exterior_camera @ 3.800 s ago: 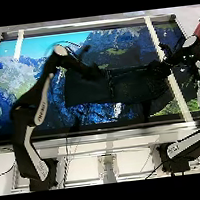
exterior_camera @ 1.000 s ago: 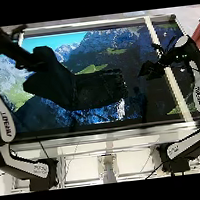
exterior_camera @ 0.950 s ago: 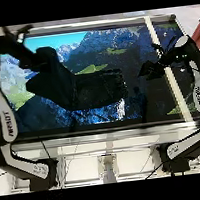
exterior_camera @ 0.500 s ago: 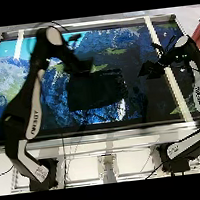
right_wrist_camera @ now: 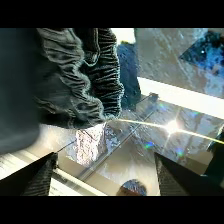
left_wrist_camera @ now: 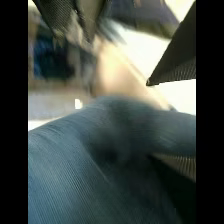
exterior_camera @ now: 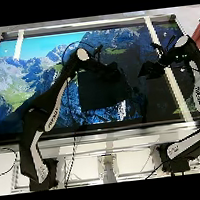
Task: Fold the clothes and pants, and hang the long-sleeved shirts on hangers.
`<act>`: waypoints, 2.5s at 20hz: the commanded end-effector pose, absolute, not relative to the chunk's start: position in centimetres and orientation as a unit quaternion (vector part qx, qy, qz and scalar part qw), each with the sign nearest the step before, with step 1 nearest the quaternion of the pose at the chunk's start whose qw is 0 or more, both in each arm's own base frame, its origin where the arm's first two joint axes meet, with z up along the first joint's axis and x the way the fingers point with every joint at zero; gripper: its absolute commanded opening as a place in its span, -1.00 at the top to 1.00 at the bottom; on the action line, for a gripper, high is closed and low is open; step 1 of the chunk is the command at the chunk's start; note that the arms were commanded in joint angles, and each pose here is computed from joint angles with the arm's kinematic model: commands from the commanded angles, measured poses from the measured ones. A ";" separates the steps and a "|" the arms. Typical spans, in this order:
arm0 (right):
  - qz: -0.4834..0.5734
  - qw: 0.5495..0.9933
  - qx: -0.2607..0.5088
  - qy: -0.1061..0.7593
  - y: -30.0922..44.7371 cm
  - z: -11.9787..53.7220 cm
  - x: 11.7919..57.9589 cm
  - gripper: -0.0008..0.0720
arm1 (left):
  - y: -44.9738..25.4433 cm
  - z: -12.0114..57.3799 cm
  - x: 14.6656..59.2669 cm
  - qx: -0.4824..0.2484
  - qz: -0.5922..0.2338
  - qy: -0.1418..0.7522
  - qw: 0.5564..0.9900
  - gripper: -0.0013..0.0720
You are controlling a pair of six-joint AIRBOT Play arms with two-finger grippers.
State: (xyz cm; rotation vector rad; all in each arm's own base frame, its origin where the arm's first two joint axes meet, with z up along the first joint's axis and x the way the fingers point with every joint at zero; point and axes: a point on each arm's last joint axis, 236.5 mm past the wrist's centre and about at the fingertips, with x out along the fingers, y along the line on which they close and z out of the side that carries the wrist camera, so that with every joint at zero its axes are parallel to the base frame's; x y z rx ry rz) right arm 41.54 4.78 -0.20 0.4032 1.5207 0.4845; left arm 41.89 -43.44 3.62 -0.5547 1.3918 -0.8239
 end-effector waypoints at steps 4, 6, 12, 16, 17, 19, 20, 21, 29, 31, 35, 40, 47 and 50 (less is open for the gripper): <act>0.235 0.686 0.154 0.671 4.6 -0.3 41.6 -0.90 | -48.6 10.3 43.8 -0.423 -0.480 0.509 0.575 -0.40; 0.247 0.690 0.140 0.666 4.5 -0.3 41.6 -0.90 | -48.0 12.7 45.0 -0.449 -0.503 0.472 0.568 -0.40; 0.290 0.748 0.067 0.593 6.4 -0.3 45.2 -0.93 | -39.9 11.8 47.3 -0.383 -0.502 0.484 0.606 0.40; 0.307 0.762 0.033 0.569 10.4 -1.9 47.1 -0.96 | -28.9 4.1 47.2 -0.206 -0.323 0.612 0.692 0.46; 0.315 0.753 0.029 0.577 11.6 -3.1 46.9 -0.96 | -24.5 2.3 46.4 -0.133 -0.252 0.649 0.705 0.44; 0.320 0.735 0.020 0.597 12.7 -5.7 46.5 -0.96 | -15.7 1.3 44.5 0.008 -0.121 0.697 0.707 0.12; 0.321 0.728 0.022 0.606 12.9 -6.9 46.3 -0.96 | -12.4 2.1 43.9 0.061 -0.078 0.702 0.705 -0.06; 0.323 0.722 0.030 0.611 13.2 -7.6 46.2 -0.96 | -10.7 3.2 43.9 0.091 -0.062 0.695 0.711 -0.17; 0.372 0.690 0.018 0.621 19.0 -8.7 44.0 -0.57 | -5.6 2.3 40.2 0.079 -0.031 0.706 0.704 -0.17; 0.377 0.684 0.000 0.624 19.7 -8.9 43.4 0.53 | -5.2 0.0 38.0 0.082 -0.031 0.722 0.687 -0.17; 0.329 0.693 -0.021 0.641 16.1 -9.3 44.4 0.90 | -4.2 -3.5 34.1 0.092 -0.027 0.745 0.660 -0.17; 0.181 0.710 -0.024 0.680 -0.1 -6.8 46.6 0.90 | -3.4 -5.1 32.0 0.102 -0.021 0.766 0.634 -0.17; -0.128 0.661 0.210 0.709 -26.6 -5.4 35.1 0.90 | -3.7 -5.4 33.5 0.101 -0.025 0.745 0.659 -0.17; -0.204 0.639 0.298 0.679 -32.9 -5.4 29.1 0.89 | -3.7 -5.4 33.5 0.101 -0.025 0.745 0.658 -0.17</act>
